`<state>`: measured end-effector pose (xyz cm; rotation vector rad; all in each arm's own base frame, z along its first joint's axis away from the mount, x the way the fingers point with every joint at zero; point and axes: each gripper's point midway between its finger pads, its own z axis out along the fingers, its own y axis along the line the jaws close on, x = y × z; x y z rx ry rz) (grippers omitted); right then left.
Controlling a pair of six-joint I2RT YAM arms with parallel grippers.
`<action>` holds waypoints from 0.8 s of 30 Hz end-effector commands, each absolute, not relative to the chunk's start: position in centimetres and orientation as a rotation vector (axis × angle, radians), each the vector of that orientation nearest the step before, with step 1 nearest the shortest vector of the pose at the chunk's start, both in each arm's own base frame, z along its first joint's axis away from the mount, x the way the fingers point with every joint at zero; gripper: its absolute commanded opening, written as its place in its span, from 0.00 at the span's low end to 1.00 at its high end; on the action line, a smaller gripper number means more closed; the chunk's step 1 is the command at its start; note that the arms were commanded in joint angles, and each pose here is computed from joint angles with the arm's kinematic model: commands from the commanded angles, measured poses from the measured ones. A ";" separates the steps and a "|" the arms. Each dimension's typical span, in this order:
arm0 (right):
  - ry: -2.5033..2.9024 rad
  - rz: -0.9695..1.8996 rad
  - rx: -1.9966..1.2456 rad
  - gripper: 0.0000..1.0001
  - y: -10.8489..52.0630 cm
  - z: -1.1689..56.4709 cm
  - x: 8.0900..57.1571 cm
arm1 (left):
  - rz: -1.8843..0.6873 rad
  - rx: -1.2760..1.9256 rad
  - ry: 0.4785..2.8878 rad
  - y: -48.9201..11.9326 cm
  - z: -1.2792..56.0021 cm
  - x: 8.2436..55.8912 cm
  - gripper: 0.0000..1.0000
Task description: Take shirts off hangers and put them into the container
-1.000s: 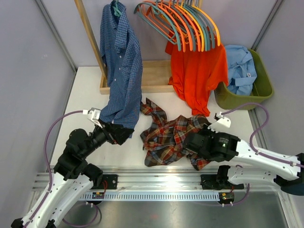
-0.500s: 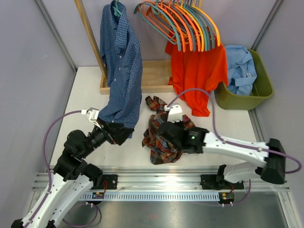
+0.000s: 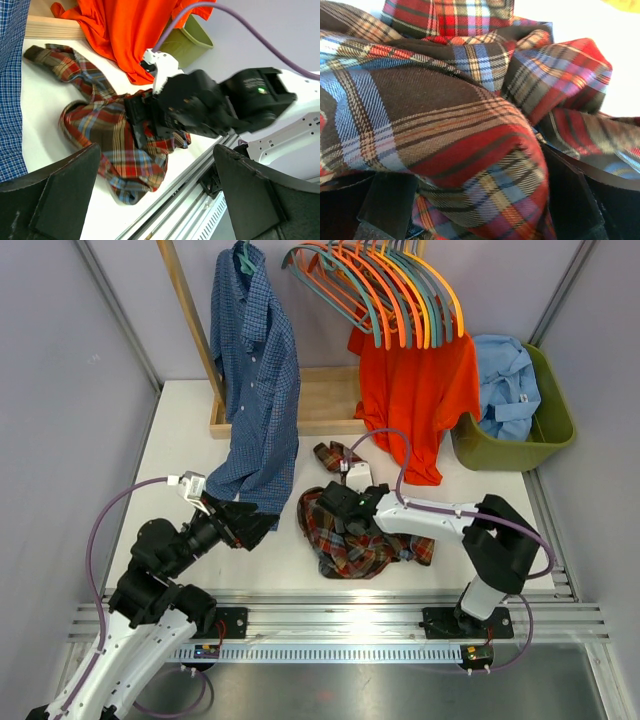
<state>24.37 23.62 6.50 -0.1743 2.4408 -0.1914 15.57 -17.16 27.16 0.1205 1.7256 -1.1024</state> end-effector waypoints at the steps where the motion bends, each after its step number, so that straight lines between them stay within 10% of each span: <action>1: 2.524 -0.234 -0.074 0.99 21.9 3.3 24.7 | -1.090 0.140 1.699 -17.1 27.8 15.7 0.99; 8: 2.710 -0.151 -0.113 0.99 24.0 -5.3 23.1 | -1.082 0.138 1.716 -17.1 27.4 15.8 0.99; 12: 2.816 -0.115 -0.155 0.46 24.7 -9.7 21.5 | -1.086 0.139 1.729 -17.3 27.1 15.9 0.99; 13: 2.840 -0.129 -0.147 0.02 24.4 -10.7 21.1 | -1.085 0.137 1.729 -17.3 27.1 16.0 0.99; 24: 2.592 -0.229 0.249 0.00 18.5 -1.8 25.9 | -1.083 0.133 1.732 -17.3 27.0 16.0 0.99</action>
